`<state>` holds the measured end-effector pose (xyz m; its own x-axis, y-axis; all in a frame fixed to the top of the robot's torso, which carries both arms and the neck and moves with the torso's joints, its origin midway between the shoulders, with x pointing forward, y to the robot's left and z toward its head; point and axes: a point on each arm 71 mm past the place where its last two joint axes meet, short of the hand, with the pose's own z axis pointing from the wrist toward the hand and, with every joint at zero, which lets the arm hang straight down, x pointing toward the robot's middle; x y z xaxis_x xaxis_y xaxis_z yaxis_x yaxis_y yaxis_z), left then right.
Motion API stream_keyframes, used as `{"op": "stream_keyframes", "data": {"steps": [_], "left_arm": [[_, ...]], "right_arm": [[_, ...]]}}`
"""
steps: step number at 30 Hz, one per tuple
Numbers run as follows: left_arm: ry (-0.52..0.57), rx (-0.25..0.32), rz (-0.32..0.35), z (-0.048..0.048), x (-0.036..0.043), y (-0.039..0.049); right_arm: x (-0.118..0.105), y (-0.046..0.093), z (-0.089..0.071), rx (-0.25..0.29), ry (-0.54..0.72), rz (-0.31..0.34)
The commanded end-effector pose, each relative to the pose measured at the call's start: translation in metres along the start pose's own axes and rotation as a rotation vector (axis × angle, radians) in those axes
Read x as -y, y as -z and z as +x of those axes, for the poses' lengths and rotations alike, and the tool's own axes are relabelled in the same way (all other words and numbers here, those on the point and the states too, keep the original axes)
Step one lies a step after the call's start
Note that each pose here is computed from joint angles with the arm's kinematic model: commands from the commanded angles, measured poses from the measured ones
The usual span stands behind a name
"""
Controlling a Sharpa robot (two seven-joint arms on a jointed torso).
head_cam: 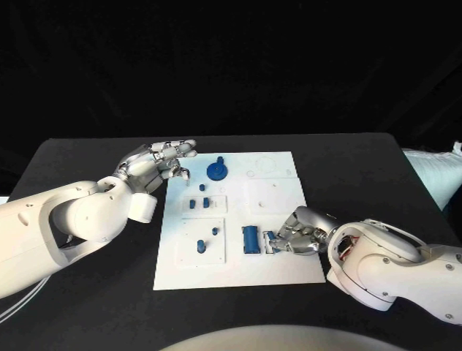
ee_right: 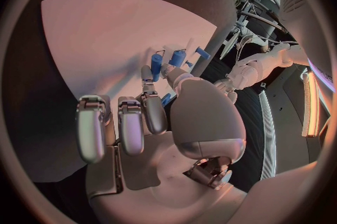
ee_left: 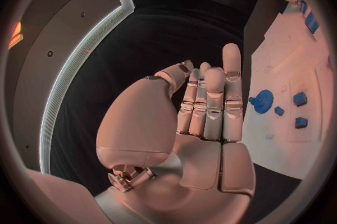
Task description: Assemble the parts on the task board
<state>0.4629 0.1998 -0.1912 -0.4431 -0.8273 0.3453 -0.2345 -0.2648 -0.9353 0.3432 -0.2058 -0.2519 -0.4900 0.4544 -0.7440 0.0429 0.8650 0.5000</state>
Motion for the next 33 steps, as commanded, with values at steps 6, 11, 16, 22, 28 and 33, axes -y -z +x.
{"op": "stream_keyframes", "data": {"steps": [6, 11, 16, 22, 28, 33], "left_arm": [[0.004, -0.025, 0.003, 0.0035, 0.0001, -0.0002], [0.005, -0.027, 0.002, 0.0039, 0.0001, -0.0002], [0.004, -0.033, 0.002, 0.0049, -0.0001, -0.0004], [0.001, -0.033, 0.001, 0.0049, -0.0001, -0.0001], [0.001, -0.034, 0.001, 0.0049, -0.0001, -0.0001], [0.000, -0.034, -0.001, 0.0046, -0.0002, -0.0002]], "right_arm": [[-0.0026, -0.0026, 0.0044, -0.035, 0.021, -0.001], [-0.0043, -0.0040, 0.0059, -0.041, 0.026, -0.005], [-0.0048, -0.0054, 0.0065, -0.044, 0.033, -0.006], [-0.0033, -0.0073, 0.0057, -0.036, 0.047, -0.005], [-0.0039, -0.0080, 0.0055, -0.031, 0.056, -0.011], [-0.0056, -0.0075, 0.0052, -0.022, 0.059, -0.021]]}}
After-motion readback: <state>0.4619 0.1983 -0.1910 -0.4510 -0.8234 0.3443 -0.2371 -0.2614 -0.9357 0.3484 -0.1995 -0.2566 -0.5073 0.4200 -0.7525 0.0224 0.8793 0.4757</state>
